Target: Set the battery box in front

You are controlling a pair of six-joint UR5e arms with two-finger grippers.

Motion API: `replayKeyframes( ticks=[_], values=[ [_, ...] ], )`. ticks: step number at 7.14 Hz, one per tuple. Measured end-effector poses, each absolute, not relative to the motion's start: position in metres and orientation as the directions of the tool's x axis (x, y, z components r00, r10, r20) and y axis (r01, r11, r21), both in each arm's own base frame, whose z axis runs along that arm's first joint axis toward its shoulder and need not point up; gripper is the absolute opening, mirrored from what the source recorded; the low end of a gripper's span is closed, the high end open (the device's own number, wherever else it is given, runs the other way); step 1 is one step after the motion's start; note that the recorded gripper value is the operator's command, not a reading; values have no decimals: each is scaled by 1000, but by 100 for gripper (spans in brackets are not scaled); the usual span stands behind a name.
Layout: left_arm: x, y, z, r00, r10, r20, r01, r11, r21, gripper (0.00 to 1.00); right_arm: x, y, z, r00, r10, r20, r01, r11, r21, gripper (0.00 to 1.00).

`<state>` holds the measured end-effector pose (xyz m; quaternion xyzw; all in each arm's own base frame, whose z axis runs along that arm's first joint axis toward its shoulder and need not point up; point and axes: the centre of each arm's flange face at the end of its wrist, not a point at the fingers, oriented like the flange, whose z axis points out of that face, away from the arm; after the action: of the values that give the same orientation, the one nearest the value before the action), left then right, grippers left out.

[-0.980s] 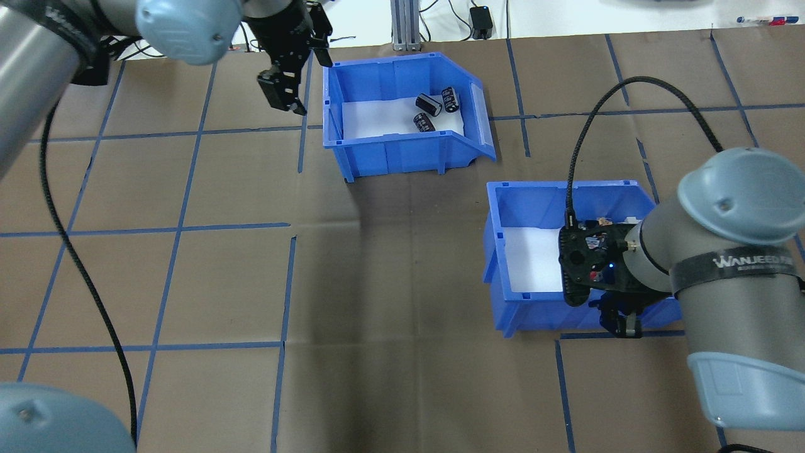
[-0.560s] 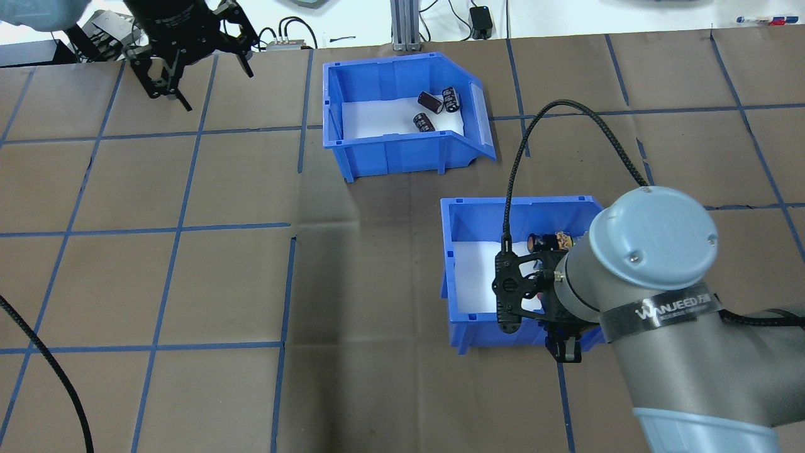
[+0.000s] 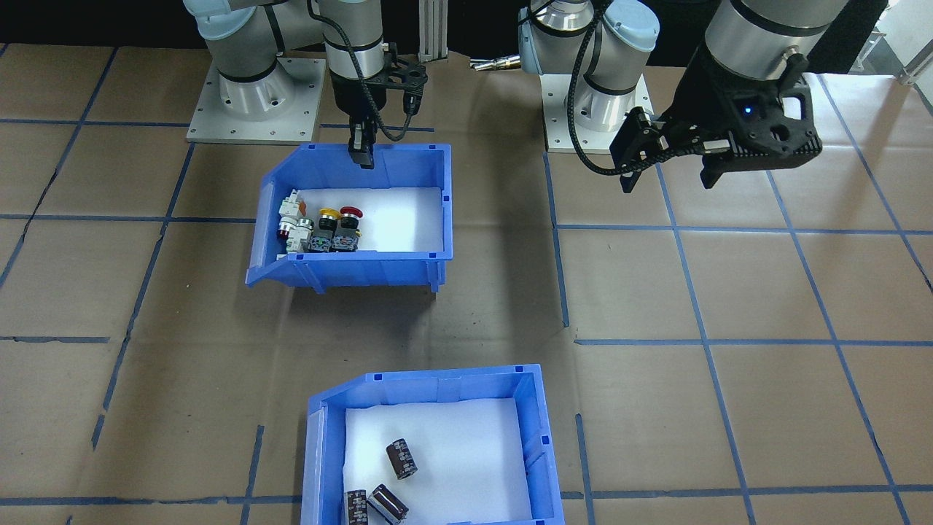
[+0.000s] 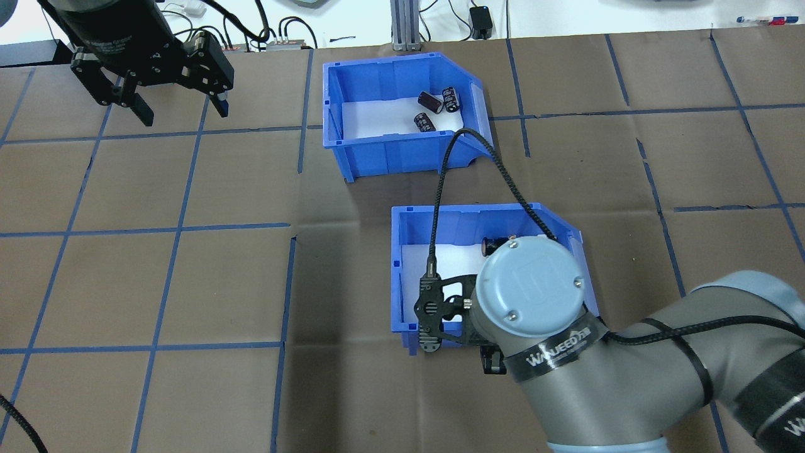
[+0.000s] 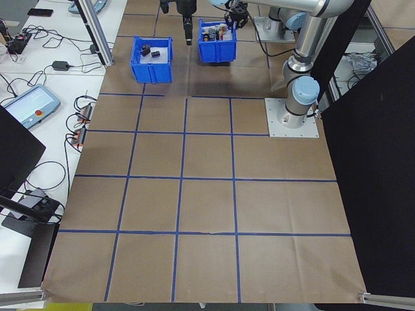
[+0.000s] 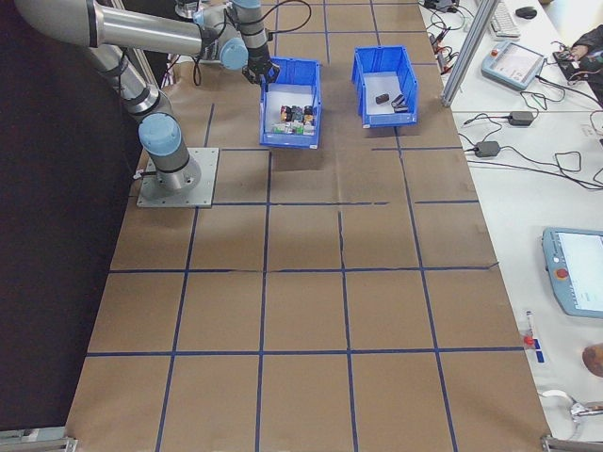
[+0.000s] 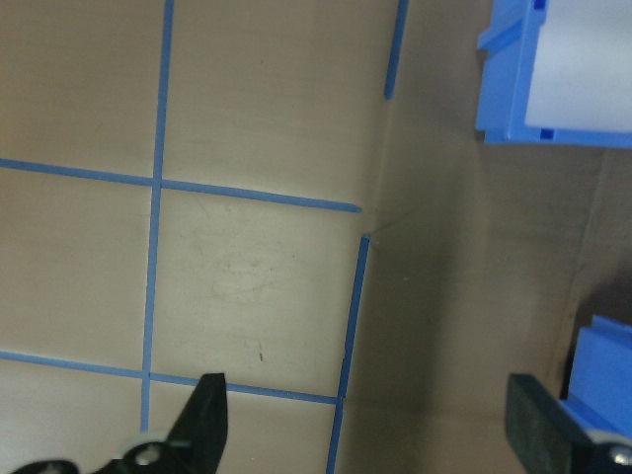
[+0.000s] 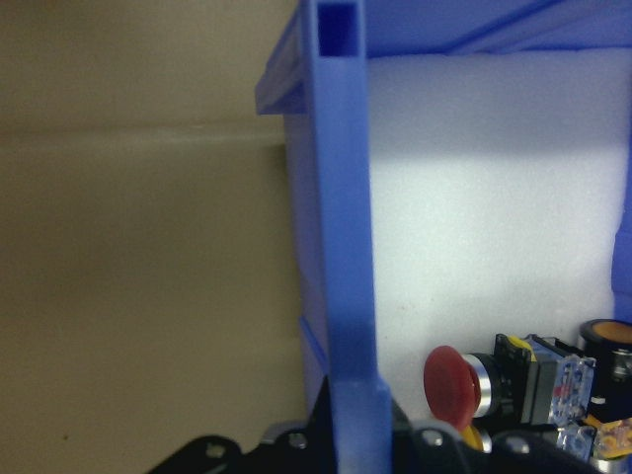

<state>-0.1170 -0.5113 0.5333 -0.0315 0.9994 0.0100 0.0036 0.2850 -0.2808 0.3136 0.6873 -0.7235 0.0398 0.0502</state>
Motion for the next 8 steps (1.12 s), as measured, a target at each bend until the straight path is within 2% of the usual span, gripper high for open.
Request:
replayKeyframes(
  ticks=[3,4,5,8],
  values=[
    [-118,-473,519,-1000,18,-11,18,999,44,100,314,-274,295,-56,-986,154,-998,58,6,7],
    [-118,-469,519,-999,44,-12,44,998,42,100,316,-274,291,-57,-987,152,-998,60,10,42],
    [-118,-466,521,-998,62,-13,61,997,40,100,316,-273,287,-57,-988,146,-998,60,15,99],
    [-118,-455,528,-997,71,-18,71,997,33,100,315,-270,279,-61,-989,133,-998,65,23,100]
  ],
)
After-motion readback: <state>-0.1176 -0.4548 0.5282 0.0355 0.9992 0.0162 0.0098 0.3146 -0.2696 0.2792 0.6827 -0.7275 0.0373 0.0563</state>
